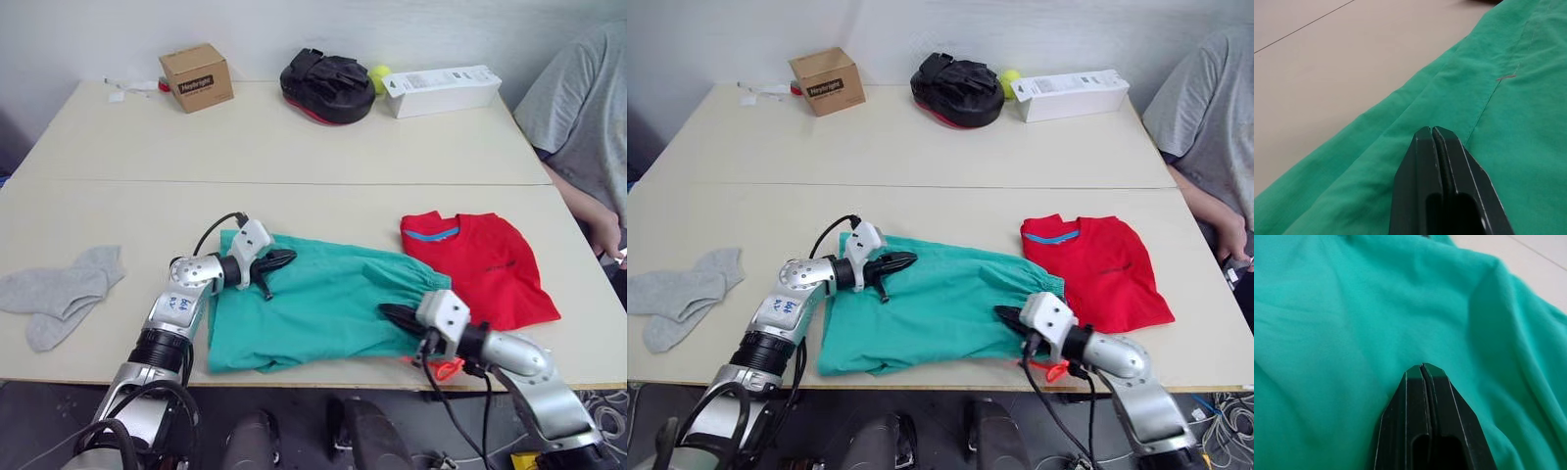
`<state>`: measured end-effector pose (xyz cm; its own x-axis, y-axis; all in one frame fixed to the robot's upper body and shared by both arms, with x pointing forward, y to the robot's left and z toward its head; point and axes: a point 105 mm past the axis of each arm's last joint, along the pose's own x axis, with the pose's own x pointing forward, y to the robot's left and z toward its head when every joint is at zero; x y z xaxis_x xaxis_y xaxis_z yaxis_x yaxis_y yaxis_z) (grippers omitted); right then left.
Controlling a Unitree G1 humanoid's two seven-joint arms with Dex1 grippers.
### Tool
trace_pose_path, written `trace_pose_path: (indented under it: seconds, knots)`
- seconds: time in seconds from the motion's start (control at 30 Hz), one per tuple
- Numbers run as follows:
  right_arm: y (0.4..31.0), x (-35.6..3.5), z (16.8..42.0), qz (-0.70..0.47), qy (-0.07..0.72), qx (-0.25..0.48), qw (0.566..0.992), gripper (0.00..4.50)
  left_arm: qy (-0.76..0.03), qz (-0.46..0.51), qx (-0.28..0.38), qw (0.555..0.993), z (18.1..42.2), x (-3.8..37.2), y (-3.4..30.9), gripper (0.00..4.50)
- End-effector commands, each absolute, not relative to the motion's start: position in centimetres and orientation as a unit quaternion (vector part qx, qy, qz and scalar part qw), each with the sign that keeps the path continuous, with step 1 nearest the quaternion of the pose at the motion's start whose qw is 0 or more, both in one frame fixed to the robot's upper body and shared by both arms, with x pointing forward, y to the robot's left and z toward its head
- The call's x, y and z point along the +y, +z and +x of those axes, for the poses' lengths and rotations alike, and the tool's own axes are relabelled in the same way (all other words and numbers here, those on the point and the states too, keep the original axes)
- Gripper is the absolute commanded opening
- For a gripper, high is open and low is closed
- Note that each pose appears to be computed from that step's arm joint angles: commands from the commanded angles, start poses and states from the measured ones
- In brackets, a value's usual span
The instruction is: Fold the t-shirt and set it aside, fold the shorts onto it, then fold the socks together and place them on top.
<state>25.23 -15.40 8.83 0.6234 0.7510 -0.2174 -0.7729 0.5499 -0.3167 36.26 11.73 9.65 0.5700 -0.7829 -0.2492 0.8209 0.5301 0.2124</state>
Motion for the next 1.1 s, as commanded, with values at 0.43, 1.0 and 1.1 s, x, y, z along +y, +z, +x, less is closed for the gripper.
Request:
trace_pose_path:
  seconds: [0.43,1.0,1.1]
  knots:
    - [13.2,-20.5,19.5,0.245,0.287,0.16,0.912,3.17,-0.593,0.132,-0.074,0.791,30.8,11.6,13.6,0.0]
    - [12.2,-16.4,15.1,0.495,0.188,0.255,0.809,4.48,-0.633,0.136,-0.031,0.762,29.2,11.6,11.6,0.0]
    - [11.7,-14.6,14.5,0.498,0.199,0.287,0.794,4.48,-0.633,0.135,-0.03,0.762,29.3,11.6,11.6,0.0]
